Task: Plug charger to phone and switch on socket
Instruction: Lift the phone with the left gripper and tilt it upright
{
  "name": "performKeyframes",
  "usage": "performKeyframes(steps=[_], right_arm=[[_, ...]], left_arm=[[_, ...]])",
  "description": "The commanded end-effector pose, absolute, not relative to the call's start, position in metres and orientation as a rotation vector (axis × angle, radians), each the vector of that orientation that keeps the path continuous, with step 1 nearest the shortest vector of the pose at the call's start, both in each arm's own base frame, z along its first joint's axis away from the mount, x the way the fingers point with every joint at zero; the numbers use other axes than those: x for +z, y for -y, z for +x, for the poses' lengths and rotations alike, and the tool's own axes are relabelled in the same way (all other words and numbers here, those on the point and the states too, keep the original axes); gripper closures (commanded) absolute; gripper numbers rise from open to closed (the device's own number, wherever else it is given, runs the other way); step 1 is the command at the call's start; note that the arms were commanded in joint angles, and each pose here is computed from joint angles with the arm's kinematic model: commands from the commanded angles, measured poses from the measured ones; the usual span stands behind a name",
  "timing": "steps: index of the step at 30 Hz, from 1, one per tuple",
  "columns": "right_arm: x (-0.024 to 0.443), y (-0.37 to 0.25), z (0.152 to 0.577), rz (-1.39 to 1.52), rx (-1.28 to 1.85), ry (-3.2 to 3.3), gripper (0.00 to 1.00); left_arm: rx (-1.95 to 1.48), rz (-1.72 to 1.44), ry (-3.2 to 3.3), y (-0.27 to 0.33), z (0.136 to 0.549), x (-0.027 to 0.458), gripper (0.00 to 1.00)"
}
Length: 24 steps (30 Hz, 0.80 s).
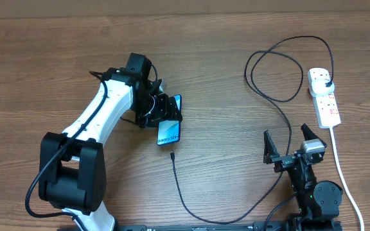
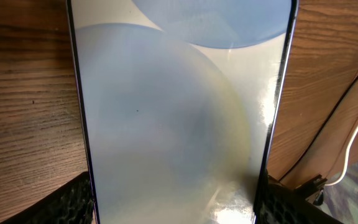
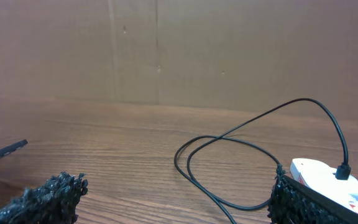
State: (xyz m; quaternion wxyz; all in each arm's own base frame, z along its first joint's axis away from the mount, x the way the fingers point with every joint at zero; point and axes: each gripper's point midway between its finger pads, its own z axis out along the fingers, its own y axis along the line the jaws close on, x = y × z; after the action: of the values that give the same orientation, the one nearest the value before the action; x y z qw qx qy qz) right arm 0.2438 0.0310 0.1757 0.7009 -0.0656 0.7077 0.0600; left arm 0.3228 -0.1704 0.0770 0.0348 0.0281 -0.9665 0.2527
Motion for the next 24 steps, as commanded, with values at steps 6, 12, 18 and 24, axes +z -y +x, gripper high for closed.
performKeyframes(steps=[6, 12, 18, 24], right_arm=[[0.1731, -0.03, 0.244, -0.143, 0.129, -1.575, 0.0], [0.1731, -0.03, 0.244, -0.143, 0.129, -1.575, 0.0], [0.1732, -0.03, 0.244, -0.143, 0.129, -1.575, 0.0], [0.1736, -0.0318, 0.2437, -0.151, 0.137, -1.573, 0.0]], left_arm=[[0.85, 0.034, 2.975, 0.1773, 0.3229, 0.0901, 0.3], [0.854, 0.04, 2.973, 0.1777, 0.3229, 0.0903, 0.3], [0.847, 0.038, 2.979, 0.1767, 0.3237, 0.0898, 0.3], [0.845, 0.037, 2.986, 0.1765, 0.3252, 0.0896, 0.3]])
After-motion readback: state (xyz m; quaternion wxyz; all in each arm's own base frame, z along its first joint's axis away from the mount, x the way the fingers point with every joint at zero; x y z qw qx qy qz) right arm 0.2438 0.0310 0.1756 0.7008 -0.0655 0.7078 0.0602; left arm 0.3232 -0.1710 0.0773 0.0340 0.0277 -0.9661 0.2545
